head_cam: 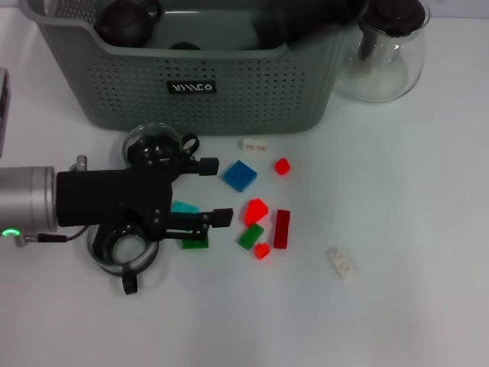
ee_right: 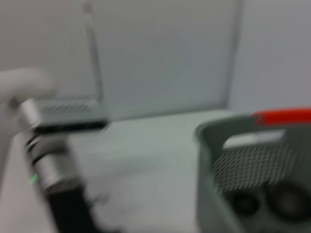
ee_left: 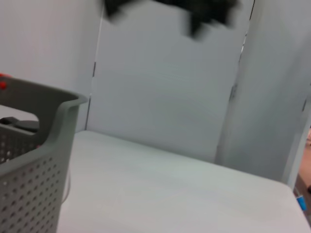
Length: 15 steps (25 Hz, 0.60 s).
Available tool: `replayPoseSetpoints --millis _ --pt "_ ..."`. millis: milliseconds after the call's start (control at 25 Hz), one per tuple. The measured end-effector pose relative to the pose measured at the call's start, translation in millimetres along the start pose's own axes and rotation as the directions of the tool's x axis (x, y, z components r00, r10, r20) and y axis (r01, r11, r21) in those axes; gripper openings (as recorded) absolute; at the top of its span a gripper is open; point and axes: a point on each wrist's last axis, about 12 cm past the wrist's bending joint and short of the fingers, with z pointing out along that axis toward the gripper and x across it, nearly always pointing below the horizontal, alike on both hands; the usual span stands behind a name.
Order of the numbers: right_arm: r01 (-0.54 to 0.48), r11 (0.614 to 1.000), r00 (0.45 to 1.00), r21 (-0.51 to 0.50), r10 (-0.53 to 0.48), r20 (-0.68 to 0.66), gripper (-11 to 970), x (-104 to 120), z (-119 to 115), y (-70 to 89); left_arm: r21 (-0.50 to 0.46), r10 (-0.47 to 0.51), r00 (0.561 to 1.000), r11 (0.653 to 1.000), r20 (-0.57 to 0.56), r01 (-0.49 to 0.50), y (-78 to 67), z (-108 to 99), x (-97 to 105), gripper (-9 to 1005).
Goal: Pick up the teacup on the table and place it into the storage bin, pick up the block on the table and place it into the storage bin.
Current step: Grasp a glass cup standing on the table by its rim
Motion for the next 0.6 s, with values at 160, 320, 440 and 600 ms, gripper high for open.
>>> replayPoseSetpoints --millis 160,320,440,600 --pt "-0.045 0.994 0.994 -0.097 0.035 -0.102 907 37 -14 10.6 -0.025 0.004 1.000 1.000 -0.027 -0.005 0.7 -9 1 827" --pt "-0.134 0.982 0.966 -0.132 0.100 -0.238 905 74 -13 17.8 -0.074 -0.003 0.997 0.997 -0.075 -0.003 2.6 -26 -1 826" --pt "-0.201 0.974 0.931 -0.100 0.158 -0.328 903 96 -6 19.0 -0.120 -0.017 0.990 0.993 -0.143 0.000 5.1 -39 -2 826" --pt "-0.242 0.968 0.900 -0.063 0.200 -0.387 900 111 1 17.0 -0.190 -0.054 0.967 0.982 -0.251 0.006 9.0 -58 -10 826"
